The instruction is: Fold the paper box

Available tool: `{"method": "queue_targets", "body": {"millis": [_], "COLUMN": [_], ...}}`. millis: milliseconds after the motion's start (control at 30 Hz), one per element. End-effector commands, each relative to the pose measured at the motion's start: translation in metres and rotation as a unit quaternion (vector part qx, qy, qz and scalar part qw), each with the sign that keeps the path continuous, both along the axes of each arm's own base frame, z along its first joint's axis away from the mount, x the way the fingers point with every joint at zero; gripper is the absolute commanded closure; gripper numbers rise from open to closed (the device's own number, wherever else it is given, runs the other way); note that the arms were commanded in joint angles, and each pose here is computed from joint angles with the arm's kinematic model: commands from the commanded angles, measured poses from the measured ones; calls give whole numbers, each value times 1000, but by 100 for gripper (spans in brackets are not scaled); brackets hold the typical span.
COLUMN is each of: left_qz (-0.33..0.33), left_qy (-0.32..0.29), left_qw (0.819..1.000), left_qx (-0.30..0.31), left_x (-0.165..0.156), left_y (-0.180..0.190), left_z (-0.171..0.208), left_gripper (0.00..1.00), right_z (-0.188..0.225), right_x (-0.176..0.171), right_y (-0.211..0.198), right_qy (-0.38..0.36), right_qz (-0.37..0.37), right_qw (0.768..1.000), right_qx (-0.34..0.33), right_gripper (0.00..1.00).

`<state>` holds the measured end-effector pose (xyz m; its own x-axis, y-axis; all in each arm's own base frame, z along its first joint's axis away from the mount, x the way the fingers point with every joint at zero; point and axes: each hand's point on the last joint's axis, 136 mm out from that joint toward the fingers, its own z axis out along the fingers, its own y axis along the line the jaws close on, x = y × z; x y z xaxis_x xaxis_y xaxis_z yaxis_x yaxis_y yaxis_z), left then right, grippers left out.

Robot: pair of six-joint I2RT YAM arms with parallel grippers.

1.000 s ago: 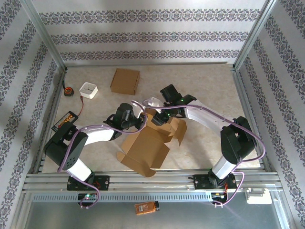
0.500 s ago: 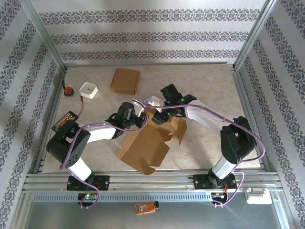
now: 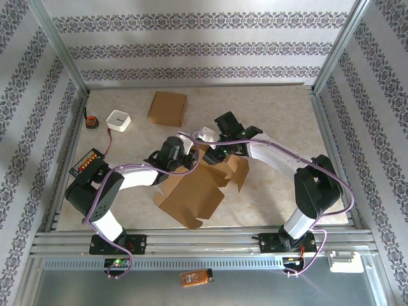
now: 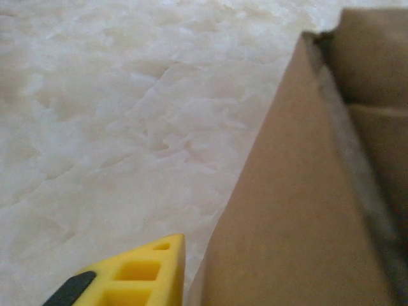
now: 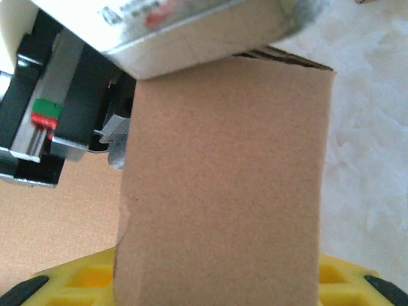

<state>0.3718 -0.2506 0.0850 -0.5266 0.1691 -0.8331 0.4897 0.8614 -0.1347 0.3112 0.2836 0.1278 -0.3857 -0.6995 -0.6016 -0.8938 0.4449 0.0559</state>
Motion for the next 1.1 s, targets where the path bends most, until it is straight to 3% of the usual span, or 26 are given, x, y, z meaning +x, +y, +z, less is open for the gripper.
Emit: {"method": "queue_targets", "body": {"millis": [0, 167, 267, 367, 633, 833, 867, 967, 1067], "left_qz": [126, 126, 95, 23, 31, 40, 35, 13, 6], "left_qy": [72, 61, 62, 72, 130, 77, 60, 24, 2], "left_qw": [982, 983, 988, 995, 988, 996, 998, 999, 997], "left_qx": [124, 120, 102, 66, 78, 30, 11, -39, -71], "left_x": [-4, -1, -3, -14, -21, -13, -13, -19, -29], "left_y": [71, 69, 56, 31, 33, 27, 23, 16, 17], "left_z": [-68, -66, -63, -64, -95, -57, -43, -8, 18], "left_gripper": [85, 85, 69, 63, 71, 76, 70, 39, 23], "right_z": [-3, -3, -2, -3, -3, 0, 1, 5, 9], "right_x": [-32, -31, -31, -31, -32, -29, -27, -23, -17], "right_y": [8, 8, 9, 9, 8, 8, 8, 8, 6], "right_qy": [51, 50, 49, 50, 51, 42, 39, 34, 25], "right_qz": [50, 51, 51, 50, 50, 47, 46, 42, 40], "right_qw": [997, 997, 997, 997, 997, 998, 998, 998, 999], "right_qx": [11, 10, 11, 10, 10, 9, 9, 12, 11], "right_gripper": [56, 55, 56, 55, 55, 56, 56, 55, 56]}}
